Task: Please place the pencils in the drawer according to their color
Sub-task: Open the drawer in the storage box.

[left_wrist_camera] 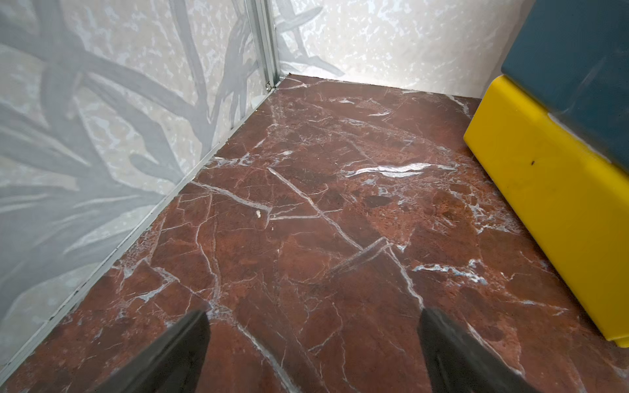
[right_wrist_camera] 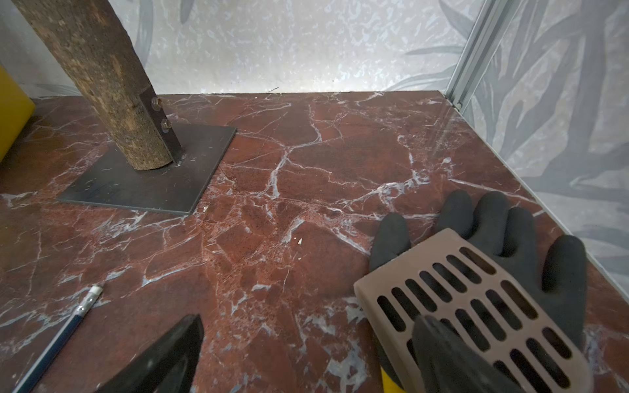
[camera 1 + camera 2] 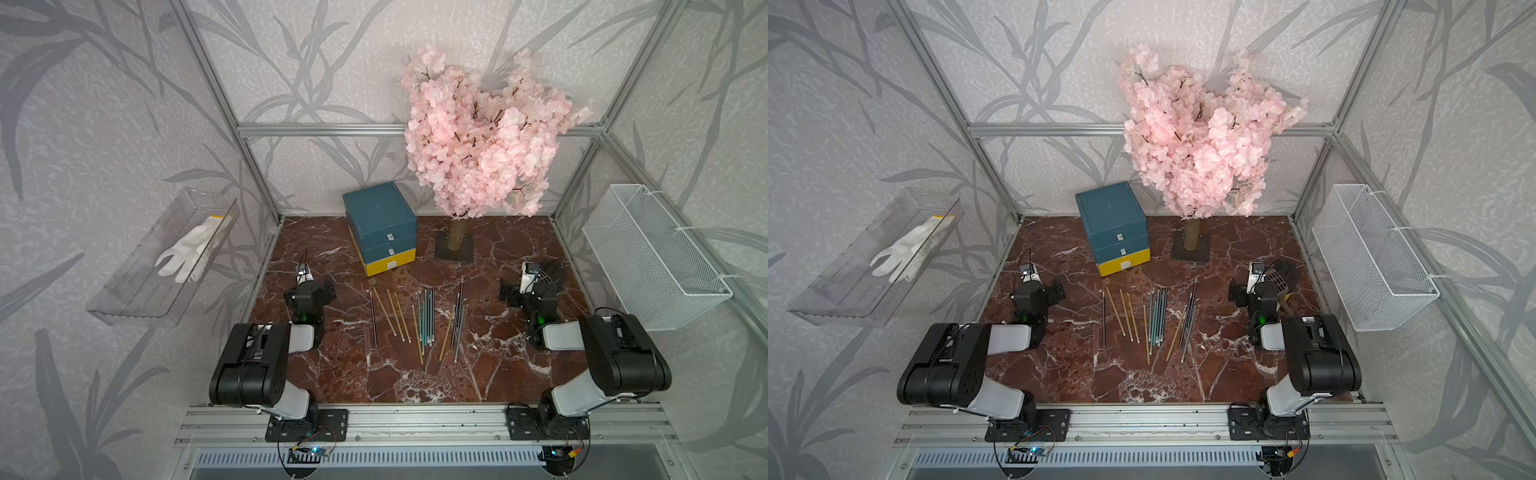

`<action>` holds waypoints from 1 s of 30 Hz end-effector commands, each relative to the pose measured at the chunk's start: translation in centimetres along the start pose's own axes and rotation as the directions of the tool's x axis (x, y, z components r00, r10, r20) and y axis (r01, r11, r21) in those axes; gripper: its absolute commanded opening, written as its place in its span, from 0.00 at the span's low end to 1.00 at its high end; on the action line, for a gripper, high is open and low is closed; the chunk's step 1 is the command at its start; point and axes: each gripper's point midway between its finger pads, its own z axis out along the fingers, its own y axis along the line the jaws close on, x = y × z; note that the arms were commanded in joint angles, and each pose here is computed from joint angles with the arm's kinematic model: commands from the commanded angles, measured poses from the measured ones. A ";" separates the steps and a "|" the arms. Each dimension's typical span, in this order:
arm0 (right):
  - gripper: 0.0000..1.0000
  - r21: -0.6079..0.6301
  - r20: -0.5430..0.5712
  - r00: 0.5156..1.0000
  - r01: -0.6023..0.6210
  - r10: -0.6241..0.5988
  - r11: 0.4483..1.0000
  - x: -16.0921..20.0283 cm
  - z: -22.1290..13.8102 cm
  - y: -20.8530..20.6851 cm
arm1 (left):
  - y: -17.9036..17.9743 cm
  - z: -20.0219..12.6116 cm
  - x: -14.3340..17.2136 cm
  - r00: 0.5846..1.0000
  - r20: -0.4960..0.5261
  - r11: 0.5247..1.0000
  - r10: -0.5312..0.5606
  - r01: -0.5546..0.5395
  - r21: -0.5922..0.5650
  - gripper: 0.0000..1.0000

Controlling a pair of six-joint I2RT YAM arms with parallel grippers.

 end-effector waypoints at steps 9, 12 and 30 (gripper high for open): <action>0.99 -0.008 0.044 0.999 0.007 -0.007 1.000 -1.4 0.4 0.0 | -0.1 0.4 -1.3 0.999 0.035 1.000 0.000 0.000 -0.009 1.00; 0.99 0.012 0.038 0.999 -0.002 0.001 1.000 -1.3 0.5 -0.3 | -0.1 0.4 -1.3 0.999 0.033 1.000 0.001 -0.001 -0.008 1.00; 0.99 0.126 0.162 0.985 -0.071 0.050 0.989 -5.1 -3.7 -2.6 | 0.4 0.3 -2.8 1.000 0.008 0.999 0.003 -0.002 -0.045 1.00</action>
